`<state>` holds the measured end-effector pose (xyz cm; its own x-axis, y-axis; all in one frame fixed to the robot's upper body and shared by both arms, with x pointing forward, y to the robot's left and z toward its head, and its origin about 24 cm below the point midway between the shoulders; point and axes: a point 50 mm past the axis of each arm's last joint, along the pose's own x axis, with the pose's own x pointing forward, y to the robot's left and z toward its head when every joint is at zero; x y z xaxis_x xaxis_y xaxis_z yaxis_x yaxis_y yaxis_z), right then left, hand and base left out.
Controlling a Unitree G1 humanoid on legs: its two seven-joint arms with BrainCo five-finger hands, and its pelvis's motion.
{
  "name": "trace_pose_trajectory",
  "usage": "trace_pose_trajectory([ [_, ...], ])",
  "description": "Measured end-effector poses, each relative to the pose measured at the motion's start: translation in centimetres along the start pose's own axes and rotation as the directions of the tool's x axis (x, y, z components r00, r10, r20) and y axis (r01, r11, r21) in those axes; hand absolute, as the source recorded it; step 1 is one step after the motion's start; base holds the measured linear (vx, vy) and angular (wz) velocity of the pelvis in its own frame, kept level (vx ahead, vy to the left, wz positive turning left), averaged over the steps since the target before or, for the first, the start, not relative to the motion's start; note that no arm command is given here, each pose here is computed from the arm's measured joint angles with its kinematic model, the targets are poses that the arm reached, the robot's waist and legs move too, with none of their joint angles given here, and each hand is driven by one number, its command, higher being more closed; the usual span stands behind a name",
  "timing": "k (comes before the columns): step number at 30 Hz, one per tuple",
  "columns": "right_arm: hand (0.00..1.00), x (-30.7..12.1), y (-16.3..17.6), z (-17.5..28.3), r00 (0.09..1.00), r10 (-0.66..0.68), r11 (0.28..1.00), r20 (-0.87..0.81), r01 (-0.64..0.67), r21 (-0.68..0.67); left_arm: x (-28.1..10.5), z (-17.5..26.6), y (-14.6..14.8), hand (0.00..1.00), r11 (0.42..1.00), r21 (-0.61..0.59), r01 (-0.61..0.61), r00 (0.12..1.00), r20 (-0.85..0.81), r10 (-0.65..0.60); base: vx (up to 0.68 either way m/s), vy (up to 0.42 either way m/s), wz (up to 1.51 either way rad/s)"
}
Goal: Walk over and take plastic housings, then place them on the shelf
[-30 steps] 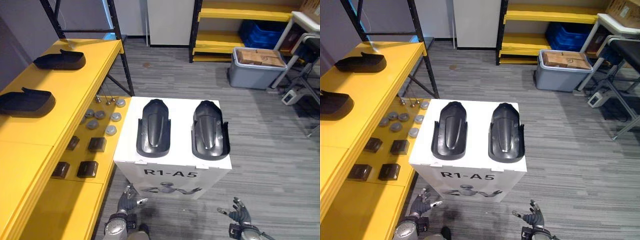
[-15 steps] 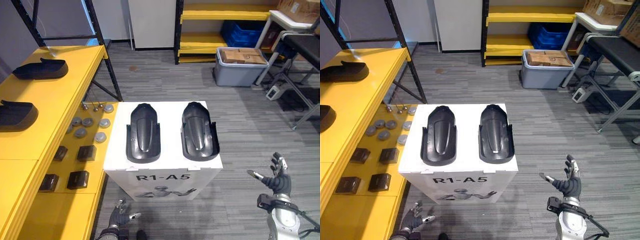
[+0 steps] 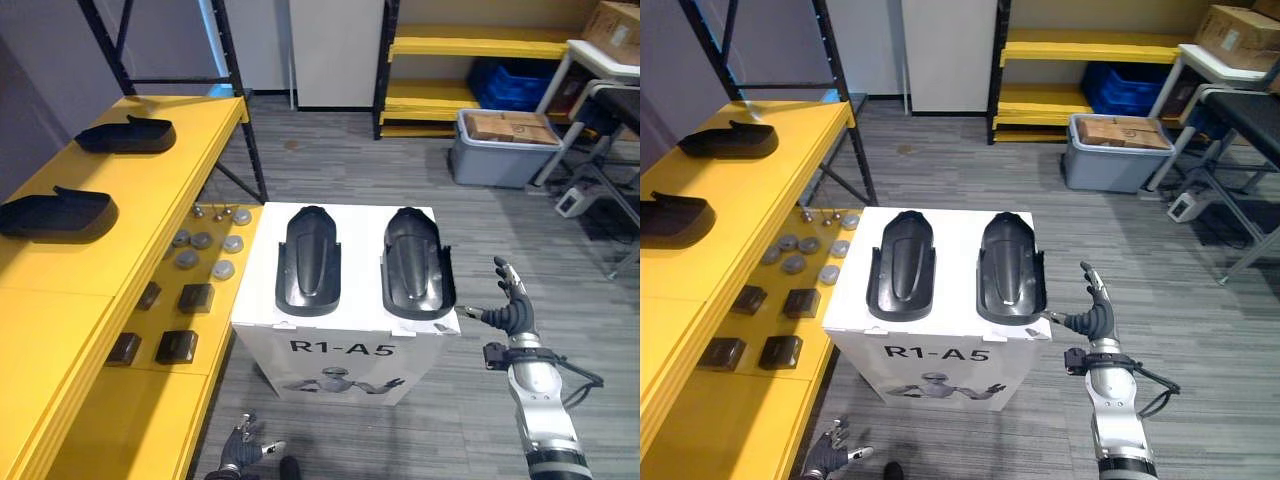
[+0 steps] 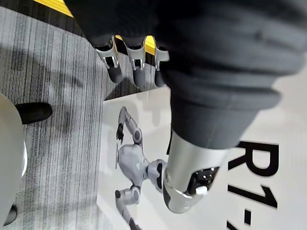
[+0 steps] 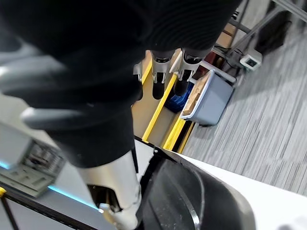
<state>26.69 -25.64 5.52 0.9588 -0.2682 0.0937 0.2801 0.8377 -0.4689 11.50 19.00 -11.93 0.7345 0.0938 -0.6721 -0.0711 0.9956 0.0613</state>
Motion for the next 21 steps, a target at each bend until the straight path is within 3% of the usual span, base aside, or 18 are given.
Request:
trace_pose_trajectory([
  [9,0.0,2.8,1.8,-0.3,0.991,-0.076,0.995,-0.108,0.068,-0.075,0.0,-0.1,-1.4,0.0,1.0,0.0,0.029,1.0,-0.004,-0.029,0.01,-0.007,0.1],
  [20,0.0,3.9,4.7,-1.3,0.962,-0.045,0.999,-0.268,0.038,-0.032,0.3,0.5,-2.1,0.0,0.999,0.009,0.033,0.999,0.013,-0.033,-0.02,0.003,0.0],
  [21,1.0,4.1,4.8,-1.0,0.964,-0.044,0.999,-0.263,0.038,-0.028,0.3,0.5,-2.1,0.0,1.0,0.009,0.028,1.0,0.014,-0.029,0.0,0.0,0.0],
])
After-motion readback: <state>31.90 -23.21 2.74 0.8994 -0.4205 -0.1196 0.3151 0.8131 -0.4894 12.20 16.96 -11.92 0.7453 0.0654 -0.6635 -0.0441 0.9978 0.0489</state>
